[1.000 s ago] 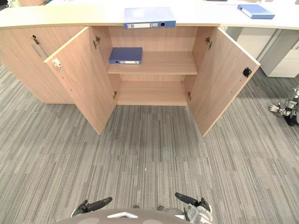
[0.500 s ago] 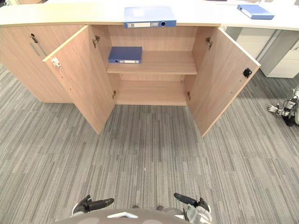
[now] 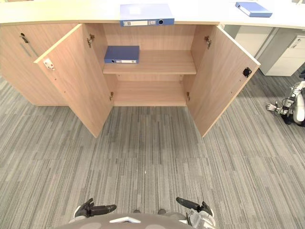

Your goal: Walk over to the cabinet, pick up the folder, carry it to the office cabinet, place the folder inside the office cabinet, then close the office cabinet door

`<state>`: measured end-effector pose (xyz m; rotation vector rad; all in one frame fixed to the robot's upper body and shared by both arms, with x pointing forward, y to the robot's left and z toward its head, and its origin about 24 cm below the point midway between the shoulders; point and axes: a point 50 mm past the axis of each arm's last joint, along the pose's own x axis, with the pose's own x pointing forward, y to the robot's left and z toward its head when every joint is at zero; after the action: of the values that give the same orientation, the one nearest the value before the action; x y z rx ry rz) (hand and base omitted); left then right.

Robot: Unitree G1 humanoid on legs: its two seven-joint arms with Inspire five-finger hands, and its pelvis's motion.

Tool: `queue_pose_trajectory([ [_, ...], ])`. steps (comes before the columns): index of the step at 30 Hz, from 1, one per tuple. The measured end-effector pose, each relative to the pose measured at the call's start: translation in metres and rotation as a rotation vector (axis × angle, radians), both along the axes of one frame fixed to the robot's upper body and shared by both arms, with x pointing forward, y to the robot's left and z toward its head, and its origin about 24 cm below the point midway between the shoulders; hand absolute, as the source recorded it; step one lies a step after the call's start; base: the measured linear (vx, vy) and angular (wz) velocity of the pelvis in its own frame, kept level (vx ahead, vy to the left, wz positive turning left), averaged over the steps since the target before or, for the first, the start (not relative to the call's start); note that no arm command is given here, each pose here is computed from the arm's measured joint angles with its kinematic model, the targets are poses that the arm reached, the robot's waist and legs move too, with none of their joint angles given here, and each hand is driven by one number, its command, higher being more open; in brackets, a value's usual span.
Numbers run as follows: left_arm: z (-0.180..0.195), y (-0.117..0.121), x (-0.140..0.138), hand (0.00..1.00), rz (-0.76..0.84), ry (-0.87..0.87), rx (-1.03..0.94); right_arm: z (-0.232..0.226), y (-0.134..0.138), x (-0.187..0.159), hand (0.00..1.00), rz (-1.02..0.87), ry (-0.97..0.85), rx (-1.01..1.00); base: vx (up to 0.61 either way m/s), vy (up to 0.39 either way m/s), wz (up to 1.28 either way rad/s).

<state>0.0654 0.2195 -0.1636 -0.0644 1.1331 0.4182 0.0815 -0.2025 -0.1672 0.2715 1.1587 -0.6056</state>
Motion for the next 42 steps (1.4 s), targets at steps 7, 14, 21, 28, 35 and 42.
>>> queue_pose_trajectory([
  [7, 0.001, 0.002, 0.002, 1.00, -0.014, -0.005, 0.005, 0.001, -0.001, 0.004, 1.00, 0.013, -0.011, -0.006, 0.04, 0.005, -0.20],
  [14, 0.003, 0.003, 0.012, 1.00, -0.054, -0.015, 0.016, 0.007, -0.002, 0.022, 1.00, 0.025, -0.091, -0.012, 0.13, 0.058, -0.01],
  [21, 0.002, -0.001, 0.016, 1.00, -0.057, -0.016, 0.001, 0.011, -0.009, 0.029, 1.00, 0.044, -0.122, -0.038, 0.33, -0.108, 0.48],
  [28, 0.005, -0.015, 0.030, 1.00, 0.073, -0.099, -0.048, 0.011, -0.010, 0.025, 1.00, 0.061, -0.112, -0.049, 0.51, -0.230, 0.23],
  [35, 0.013, -0.026, 0.053, 1.00, 0.053, -0.198, -0.065, 0.014, 0.001, 0.034, 1.00, 0.073, -0.150, -0.039, 0.27, 0.013, -0.28],
  [42, 0.011, -0.017, 0.048, 1.00, 0.051, -0.164, -0.040, 0.007, 0.013, 0.018, 1.00, 0.058, -0.098, -0.005, 0.37, 0.228, -0.37],
])
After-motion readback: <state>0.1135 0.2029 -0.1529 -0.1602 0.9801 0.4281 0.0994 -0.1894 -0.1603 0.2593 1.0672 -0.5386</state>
